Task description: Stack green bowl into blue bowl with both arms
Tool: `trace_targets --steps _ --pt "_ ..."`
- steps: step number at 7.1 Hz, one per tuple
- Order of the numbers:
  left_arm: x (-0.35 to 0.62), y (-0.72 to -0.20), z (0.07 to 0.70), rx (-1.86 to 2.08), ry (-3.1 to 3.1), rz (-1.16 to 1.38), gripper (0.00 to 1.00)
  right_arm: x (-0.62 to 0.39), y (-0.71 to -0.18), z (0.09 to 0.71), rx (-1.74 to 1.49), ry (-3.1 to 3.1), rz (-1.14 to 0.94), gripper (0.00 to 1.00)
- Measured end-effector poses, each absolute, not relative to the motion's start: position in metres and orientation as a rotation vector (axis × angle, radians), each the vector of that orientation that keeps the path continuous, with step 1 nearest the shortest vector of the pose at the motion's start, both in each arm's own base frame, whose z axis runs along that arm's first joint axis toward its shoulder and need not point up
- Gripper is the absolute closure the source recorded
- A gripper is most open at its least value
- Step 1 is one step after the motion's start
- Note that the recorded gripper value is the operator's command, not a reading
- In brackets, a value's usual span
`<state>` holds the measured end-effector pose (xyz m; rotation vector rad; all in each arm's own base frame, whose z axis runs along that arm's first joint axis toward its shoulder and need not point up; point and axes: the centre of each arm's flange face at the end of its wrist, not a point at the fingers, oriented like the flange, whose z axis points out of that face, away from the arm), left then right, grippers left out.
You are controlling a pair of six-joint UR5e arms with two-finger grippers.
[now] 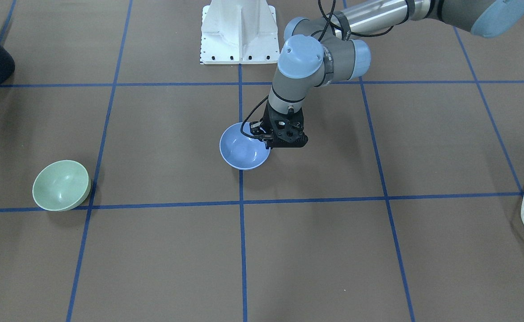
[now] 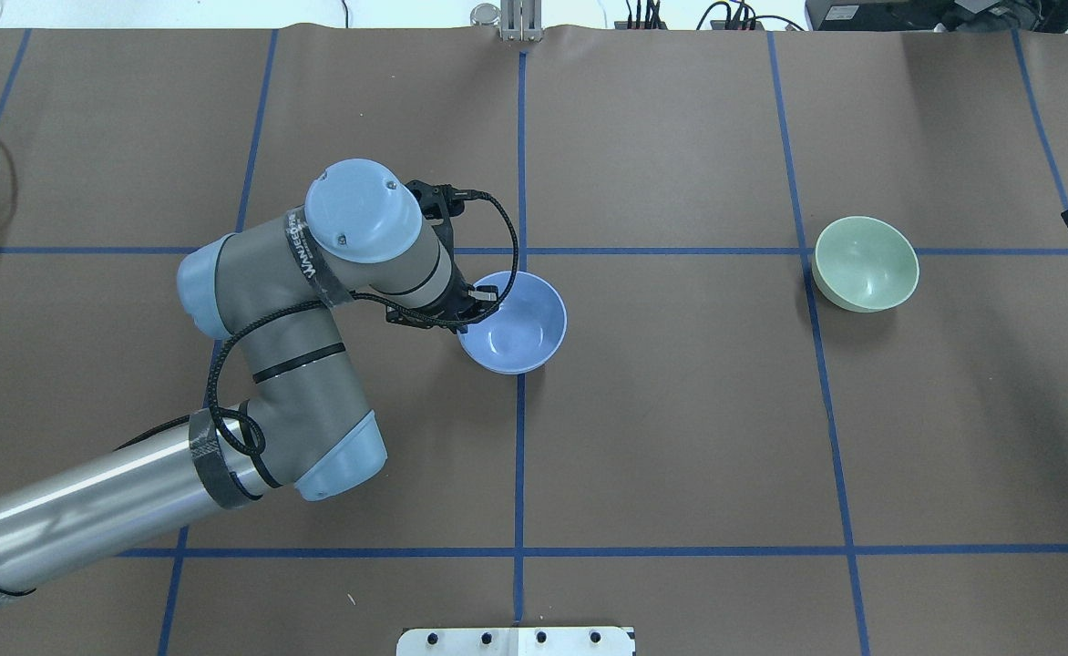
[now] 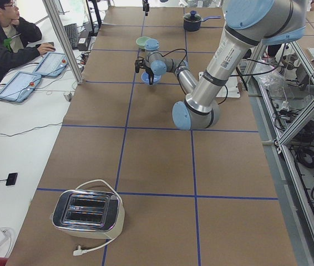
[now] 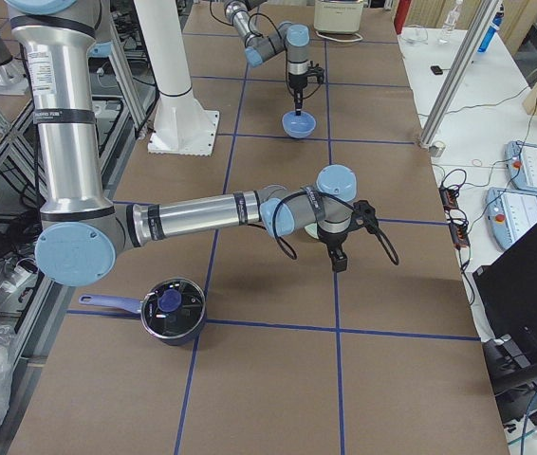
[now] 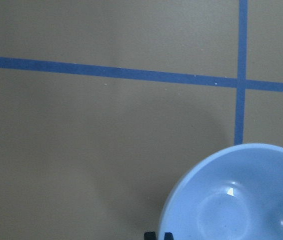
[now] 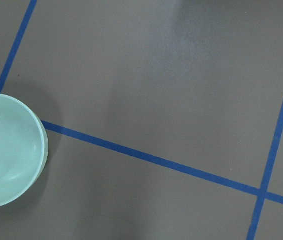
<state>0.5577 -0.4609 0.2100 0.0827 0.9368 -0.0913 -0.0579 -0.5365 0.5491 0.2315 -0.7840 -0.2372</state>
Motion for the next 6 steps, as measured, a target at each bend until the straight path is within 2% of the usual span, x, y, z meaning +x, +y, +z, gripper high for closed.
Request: trace_targets --steps 2,3,4,5,6 --pt "0.569 -0.451 0.210 0.117 0.922 -0.091 1.00 -0.058 -0.537 0.549 0.232 -0.784 -0.238 0.00" --pt "0.572 -0.448 0.210 0.121 0.921 -0.089 0.86 -0.058 -0.537 0.549 0.232 -0.784 -0.237 0.00" --pt "0.574 -0.446 0.211 0.126 0.918 -0.086 0.61 -0.058 -0.537 0.549 0.232 -0.784 -0.237 0.00" --pt "0.575 -0.445 0.213 0.135 0.914 -0.085 0.04 -0.058 -0.537 0.549 0.231 -0.784 -0.237 0.00" --pt "0.576 -0.444 0.214 0.142 0.912 -0.084 0.02 -0.058 -0.537 0.549 0.231 -0.784 -0.237 0.00"
